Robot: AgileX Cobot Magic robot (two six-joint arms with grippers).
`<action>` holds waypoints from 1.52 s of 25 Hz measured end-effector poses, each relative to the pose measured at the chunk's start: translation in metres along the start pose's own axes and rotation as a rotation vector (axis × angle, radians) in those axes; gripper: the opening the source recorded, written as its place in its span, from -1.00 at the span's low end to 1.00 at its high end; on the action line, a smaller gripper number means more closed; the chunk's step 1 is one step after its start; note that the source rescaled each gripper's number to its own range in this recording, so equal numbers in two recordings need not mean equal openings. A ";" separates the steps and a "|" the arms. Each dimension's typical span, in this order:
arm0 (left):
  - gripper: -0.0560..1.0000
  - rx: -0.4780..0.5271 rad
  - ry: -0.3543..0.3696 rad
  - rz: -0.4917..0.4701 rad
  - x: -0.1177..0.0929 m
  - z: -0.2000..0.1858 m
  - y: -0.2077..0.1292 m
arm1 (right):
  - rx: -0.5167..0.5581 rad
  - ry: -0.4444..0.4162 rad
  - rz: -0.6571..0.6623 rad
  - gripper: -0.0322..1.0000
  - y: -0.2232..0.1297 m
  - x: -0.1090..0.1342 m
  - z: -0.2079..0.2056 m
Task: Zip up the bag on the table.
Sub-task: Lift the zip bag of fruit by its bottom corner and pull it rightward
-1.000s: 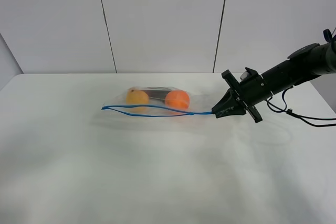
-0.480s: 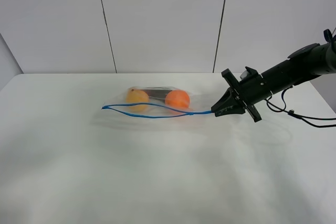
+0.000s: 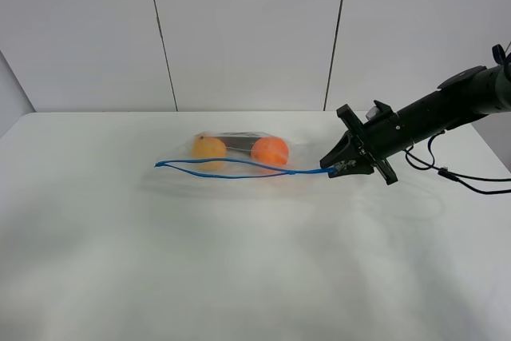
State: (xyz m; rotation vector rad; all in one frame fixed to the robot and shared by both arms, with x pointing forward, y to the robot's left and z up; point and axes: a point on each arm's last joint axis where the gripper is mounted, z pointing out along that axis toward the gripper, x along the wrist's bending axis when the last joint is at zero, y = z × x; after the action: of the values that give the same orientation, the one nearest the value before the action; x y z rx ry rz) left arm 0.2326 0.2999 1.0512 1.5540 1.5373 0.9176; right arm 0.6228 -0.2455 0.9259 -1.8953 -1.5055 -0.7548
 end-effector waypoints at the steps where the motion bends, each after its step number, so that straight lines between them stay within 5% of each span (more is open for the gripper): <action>1: 1.00 0.000 0.000 0.000 0.000 0.000 0.000 | 0.000 0.001 -0.001 -0.33 0.000 0.000 0.000; 17: 1.00 0.000 0.000 0.000 0.000 0.000 0.000 | -0.009 -0.007 -0.033 -0.33 -0.003 0.014 0.017; 25: 1.00 0.000 0.000 0.000 0.000 0.000 0.000 | -0.017 -0.007 -0.022 -0.89 -0.002 0.012 0.015; 30: 1.00 0.000 0.000 0.000 0.000 0.000 0.000 | -0.013 -0.005 -0.030 -0.93 -0.002 0.012 0.014; 38: 1.00 0.000 0.000 0.000 0.000 0.000 0.000 | 0.034 0.161 -0.025 -0.94 -0.006 0.026 0.013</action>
State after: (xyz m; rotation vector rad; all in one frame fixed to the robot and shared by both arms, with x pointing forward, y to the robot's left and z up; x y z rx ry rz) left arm 0.2326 0.2999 1.0512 1.5540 1.5373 0.9176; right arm 0.6227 -0.2180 0.9379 -1.7494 -1.4357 -0.8658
